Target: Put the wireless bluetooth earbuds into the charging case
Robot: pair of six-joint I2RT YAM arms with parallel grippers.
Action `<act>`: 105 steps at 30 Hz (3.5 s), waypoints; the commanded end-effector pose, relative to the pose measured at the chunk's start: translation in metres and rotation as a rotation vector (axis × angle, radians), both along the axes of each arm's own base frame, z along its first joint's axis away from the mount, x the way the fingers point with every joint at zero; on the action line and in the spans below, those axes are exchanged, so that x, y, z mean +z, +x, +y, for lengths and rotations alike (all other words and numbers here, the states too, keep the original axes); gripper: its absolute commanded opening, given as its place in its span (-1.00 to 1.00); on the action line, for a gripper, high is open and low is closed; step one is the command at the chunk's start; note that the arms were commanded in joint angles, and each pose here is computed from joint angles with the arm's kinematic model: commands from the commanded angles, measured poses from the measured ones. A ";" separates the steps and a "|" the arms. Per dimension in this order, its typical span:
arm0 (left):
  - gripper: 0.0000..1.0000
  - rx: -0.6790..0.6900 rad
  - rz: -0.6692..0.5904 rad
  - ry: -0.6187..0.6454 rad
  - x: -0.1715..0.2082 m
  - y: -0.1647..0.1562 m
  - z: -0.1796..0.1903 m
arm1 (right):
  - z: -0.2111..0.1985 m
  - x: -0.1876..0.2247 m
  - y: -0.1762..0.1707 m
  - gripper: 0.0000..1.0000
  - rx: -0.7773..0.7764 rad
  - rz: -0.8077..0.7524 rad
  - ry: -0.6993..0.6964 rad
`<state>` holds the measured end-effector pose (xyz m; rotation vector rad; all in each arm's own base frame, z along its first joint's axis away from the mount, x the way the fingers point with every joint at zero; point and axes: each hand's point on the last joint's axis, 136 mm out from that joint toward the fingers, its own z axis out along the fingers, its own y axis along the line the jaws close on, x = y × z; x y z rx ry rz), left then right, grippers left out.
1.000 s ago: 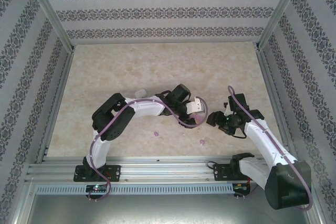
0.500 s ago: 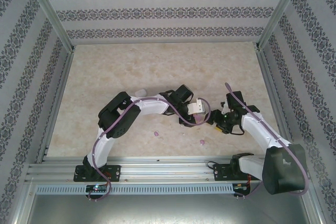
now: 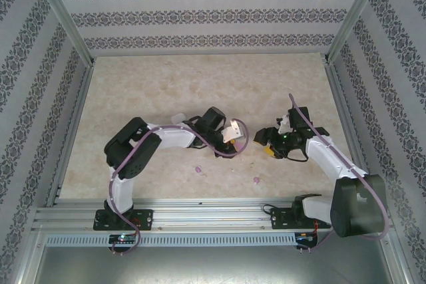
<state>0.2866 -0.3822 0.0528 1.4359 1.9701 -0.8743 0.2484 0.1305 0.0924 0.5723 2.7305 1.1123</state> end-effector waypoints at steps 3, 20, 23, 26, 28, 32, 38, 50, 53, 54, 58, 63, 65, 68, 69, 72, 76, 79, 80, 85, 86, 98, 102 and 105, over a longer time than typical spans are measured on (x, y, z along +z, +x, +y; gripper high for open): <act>-0.52 0.011 -0.019 -0.179 0.062 -0.005 -0.002 | 0.039 0.033 0.007 0.28 0.109 -0.046 0.139; -0.54 0.037 0.028 -0.341 0.112 -0.033 0.010 | 0.091 0.065 -0.006 0.11 0.268 -0.061 0.253; -0.54 0.028 0.032 -0.353 0.118 -0.036 0.010 | 0.096 0.068 -0.012 0.07 0.286 -0.056 0.255; -0.54 0.029 0.033 -0.364 0.122 -0.039 0.012 | 0.097 0.068 -0.014 -0.23 0.287 -0.047 0.260; -0.54 0.029 0.035 -0.367 0.123 -0.041 0.014 | 0.097 0.070 -0.014 -0.41 0.284 -0.045 0.264; -0.43 0.041 0.022 -0.362 0.124 -0.043 0.019 | 0.100 0.078 -0.011 -0.62 0.271 -0.055 0.284; 0.27 0.148 -0.022 -0.502 0.148 -0.021 0.046 | 0.107 0.098 -0.005 -0.65 0.234 -0.069 0.374; 0.28 0.161 -0.150 -0.630 0.183 -0.023 0.086 | 0.128 0.163 0.011 -0.65 0.249 -0.110 0.527; 0.27 0.148 -0.157 -0.653 0.193 -0.023 0.084 | 0.133 0.168 0.011 -0.65 0.246 -0.106 0.550; 0.25 0.148 -0.157 -0.663 0.196 -0.023 0.084 | 0.135 0.169 0.011 -0.65 0.247 -0.106 0.556; 0.10 0.142 -0.164 -0.691 0.207 -0.021 0.080 | 0.144 0.171 0.007 -0.65 0.257 -0.099 0.573; -0.02 0.141 -0.184 -0.716 0.217 -0.021 0.076 | 0.148 0.173 0.006 -0.64 0.260 -0.104 0.577; -0.09 0.139 -0.182 -0.720 0.218 -0.021 0.075 | 0.149 0.172 0.006 -0.64 0.258 -0.101 0.579; -0.28 0.131 -0.171 -0.724 0.218 -0.023 0.074 | 0.149 0.171 0.006 -0.64 0.253 -0.099 0.583; -0.33 0.130 -0.167 -0.725 0.217 -0.023 0.074 | 0.149 0.171 0.006 -0.64 0.252 -0.098 0.585; -0.37 0.130 -0.166 -0.741 0.220 -0.023 0.074 | 0.151 0.169 0.007 -0.64 0.253 -0.095 0.591; -0.24 0.130 -0.165 -0.764 0.224 -0.022 0.073 | 0.153 0.167 0.009 -0.64 0.254 -0.089 0.599; -0.23 0.124 -0.158 -0.771 0.226 -0.022 0.072 | 0.154 0.167 0.009 -0.64 0.256 -0.086 0.606; -0.22 0.125 -0.158 -0.773 0.226 -0.022 0.073 | 0.154 0.167 0.010 -0.64 0.255 -0.086 0.605; -0.13 0.126 -0.160 -0.778 0.228 -0.022 0.072 | 0.154 0.166 0.010 -0.64 0.257 -0.083 0.606; -0.11 0.126 -0.160 -0.780 0.228 -0.022 0.073 | 0.154 0.165 0.010 -0.64 0.256 -0.081 0.605; -0.24 0.123 -0.152 -0.785 0.230 -0.022 0.072 | 0.155 0.164 0.011 -0.64 0.250 -0.078 0.617; -0.13 0.129 -0.151 -0.780 0.227 -0.022 0.073 | 0.154 0.169 0.012 -0.63 0.243 -0.088 0.634; -0.01 0.143 -0.156 -0.780 0.227 -0.021 0.075 | 0.154 0.172 0.012 -0.63 0.244 -0.095 0.641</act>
